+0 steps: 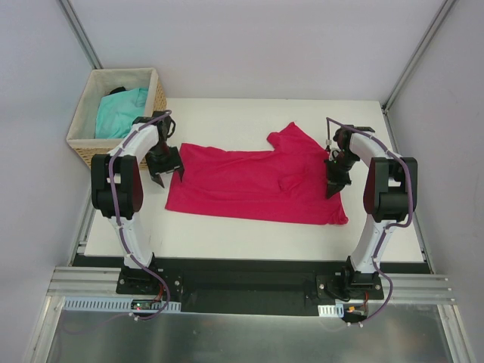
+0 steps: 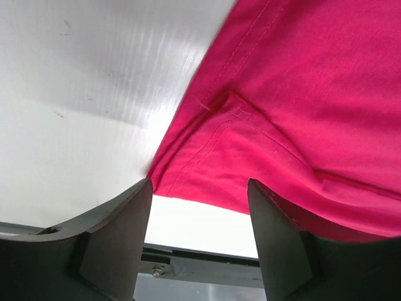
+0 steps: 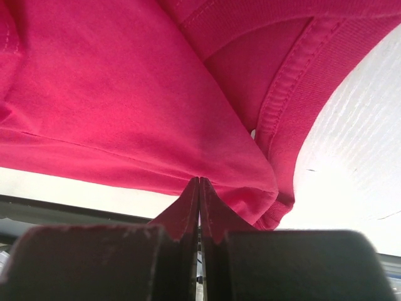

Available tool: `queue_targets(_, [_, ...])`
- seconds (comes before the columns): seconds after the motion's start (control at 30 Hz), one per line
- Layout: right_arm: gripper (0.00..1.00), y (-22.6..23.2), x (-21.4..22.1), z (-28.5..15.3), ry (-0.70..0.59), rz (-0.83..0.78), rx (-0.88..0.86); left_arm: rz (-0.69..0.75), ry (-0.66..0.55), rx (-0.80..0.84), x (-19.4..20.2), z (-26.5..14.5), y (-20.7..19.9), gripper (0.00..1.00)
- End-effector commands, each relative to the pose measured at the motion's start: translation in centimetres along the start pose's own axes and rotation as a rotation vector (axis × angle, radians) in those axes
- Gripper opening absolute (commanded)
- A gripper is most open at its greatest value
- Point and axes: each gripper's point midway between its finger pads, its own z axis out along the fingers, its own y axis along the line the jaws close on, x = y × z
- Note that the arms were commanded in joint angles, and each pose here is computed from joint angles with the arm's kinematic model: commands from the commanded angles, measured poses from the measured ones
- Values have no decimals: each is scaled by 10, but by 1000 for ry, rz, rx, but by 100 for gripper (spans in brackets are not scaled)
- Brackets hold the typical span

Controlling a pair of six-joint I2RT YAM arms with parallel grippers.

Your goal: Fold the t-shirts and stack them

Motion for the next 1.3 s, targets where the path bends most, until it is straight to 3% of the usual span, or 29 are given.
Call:
queue_targets(0.0, [1, 5, 6, -11, -6, -21, -13, -1, -112, -7, -12, -41, -1, 59])
queue_targets(0.07, [1, 8, 5, -13, -24, -14, -27, 17, -126, 8, -14, -47, -5, 56])
queue_targets(0.17, [1, 14, 10, -14, -57, -13, -61, 53, -74, 58, -5, -42, -13, 40])
queue_targets(0.2, [1, 17, 9, -18, -96, -14, -74, 67, -63, 70, -1, -40, -16, 31])
queue_targets(0.23, [1, 17, 17, -14, -94, -6, -76, 74, -46, 61, 8, -35, -13, 15])
queue_targets(0.3, [1, 19, 18, -15, -130, 23, -74, 84, -67, 83, 11, -30, -17, 0])
queue_targets(0.57, [1, 9, 33, -23, -245, 65, 1, 103, -104, 202, 33, 0, -22, 0])
queue_targets(0.8, [1, -34, 67, -26, -131, 133, 276, 81, -118, 168, 31, 12, -16, 0])
queue_targets(1.27, [1, -34, 68, 3, -162, 130, 237, 57, -89, 112, 39, 32, -3, 0])
